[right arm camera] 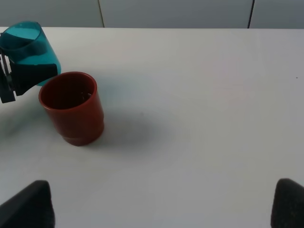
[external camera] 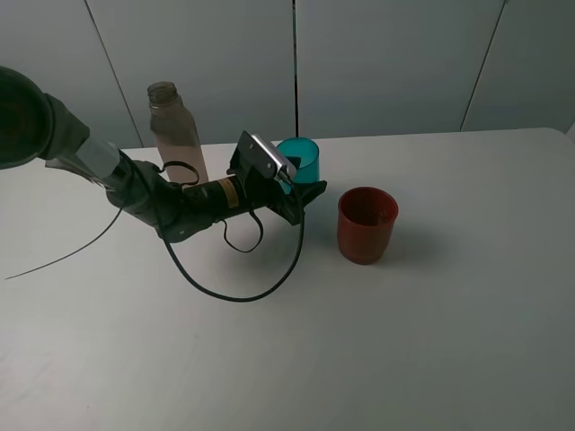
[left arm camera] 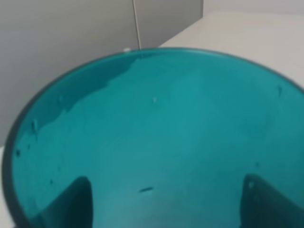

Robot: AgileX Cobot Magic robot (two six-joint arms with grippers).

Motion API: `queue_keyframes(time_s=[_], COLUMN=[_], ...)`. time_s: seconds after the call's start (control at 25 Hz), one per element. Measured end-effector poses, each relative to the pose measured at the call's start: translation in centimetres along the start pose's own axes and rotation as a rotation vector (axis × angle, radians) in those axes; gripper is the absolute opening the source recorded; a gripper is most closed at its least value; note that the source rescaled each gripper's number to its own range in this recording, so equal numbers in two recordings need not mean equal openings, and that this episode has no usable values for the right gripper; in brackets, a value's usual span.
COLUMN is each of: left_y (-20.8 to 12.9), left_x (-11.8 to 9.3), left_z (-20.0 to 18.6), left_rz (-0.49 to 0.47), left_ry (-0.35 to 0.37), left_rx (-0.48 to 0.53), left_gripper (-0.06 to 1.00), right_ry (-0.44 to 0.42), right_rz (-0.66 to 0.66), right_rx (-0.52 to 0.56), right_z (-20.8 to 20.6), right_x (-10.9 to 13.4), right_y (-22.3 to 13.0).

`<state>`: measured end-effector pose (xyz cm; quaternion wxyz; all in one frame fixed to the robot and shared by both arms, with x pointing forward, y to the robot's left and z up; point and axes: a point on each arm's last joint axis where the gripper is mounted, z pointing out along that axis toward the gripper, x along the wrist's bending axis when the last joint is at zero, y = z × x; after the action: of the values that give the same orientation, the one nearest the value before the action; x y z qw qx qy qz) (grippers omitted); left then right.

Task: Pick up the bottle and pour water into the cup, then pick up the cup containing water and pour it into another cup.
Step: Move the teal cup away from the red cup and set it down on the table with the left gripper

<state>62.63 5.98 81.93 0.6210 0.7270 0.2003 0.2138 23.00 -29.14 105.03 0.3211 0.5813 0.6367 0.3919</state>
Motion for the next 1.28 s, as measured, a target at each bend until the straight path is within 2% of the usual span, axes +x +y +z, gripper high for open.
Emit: queue_keyframes(time_s=[0.72,1.28], left_y=[-1.3,-1.9], left_x=[-0.2,1.3], left_z=[-0.1,-0.8], left_rz=[-0.023,-0.068], left_ry=[-0.011,0.019], left_rx=[0.013,0.06], left_gripper=[0.07,0.07], right_ry=[0.0,0.0], right_rz=[0.0,0.0], right_rx=[0.0,0.0], right_z=[0.0,0.0], right_x=[0.0,0.0], right_y=[0.0,0.0])
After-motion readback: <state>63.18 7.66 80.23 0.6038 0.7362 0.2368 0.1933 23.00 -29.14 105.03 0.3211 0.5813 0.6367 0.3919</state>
